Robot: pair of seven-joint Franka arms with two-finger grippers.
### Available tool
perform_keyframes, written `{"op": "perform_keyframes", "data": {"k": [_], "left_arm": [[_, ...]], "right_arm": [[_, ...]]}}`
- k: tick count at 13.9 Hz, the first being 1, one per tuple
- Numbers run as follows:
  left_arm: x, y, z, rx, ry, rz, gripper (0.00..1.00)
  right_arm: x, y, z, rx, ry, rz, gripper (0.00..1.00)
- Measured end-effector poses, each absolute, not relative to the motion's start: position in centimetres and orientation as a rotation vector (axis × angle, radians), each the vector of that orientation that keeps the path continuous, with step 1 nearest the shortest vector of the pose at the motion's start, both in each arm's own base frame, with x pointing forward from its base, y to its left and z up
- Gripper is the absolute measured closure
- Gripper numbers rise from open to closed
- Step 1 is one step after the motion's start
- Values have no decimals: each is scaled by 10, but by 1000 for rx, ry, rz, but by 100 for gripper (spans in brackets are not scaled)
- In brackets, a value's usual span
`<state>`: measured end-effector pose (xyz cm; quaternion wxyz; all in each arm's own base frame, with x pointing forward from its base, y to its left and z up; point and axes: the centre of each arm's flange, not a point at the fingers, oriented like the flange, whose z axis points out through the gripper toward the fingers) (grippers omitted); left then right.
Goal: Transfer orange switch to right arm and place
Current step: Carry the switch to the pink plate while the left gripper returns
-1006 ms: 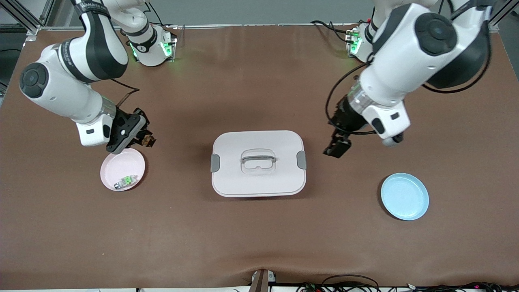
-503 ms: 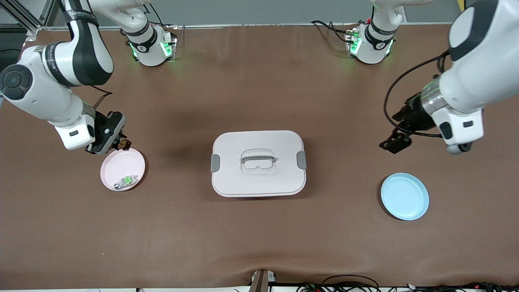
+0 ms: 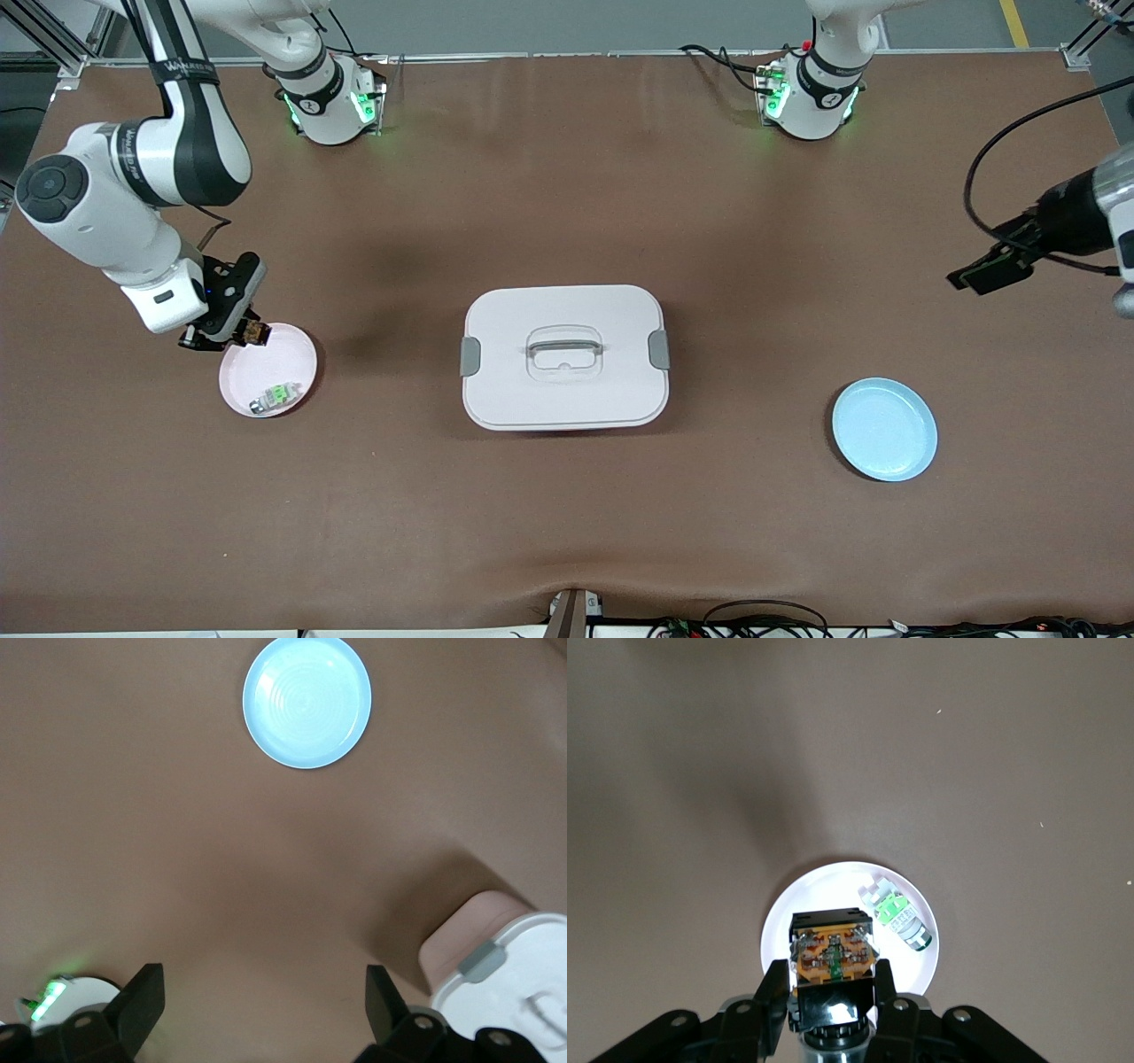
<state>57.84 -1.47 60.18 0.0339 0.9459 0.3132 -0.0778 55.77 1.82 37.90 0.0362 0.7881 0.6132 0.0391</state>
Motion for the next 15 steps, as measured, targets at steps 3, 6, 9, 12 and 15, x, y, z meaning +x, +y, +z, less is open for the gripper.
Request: {"op": "perform_keyframes", "data": {"k": [3, 6, 9, 12, 15], "left_arm": [[567, -3, 601, 2969, 753, -243, 0], [559, -4, 598, 3000, 630, -253, 0], [549, -9, 592, 3022, 555, -266, 0], [534, -18, 580, 3048, 507, -223, 0], [522, -21, 573, 3071, 438, -180, 0]], "right_arm": [[559, 7, 364, 2342, 1936, 127, 57], [563, -4, 344, 2310, 1959, 129, 57], [566, -27, 310, 2289, 1977, 112, 57], [567, -55, 280, 2257, 1997, 104, 57], [569, -64, 256, 2245, 1997, 107, 57]]}}
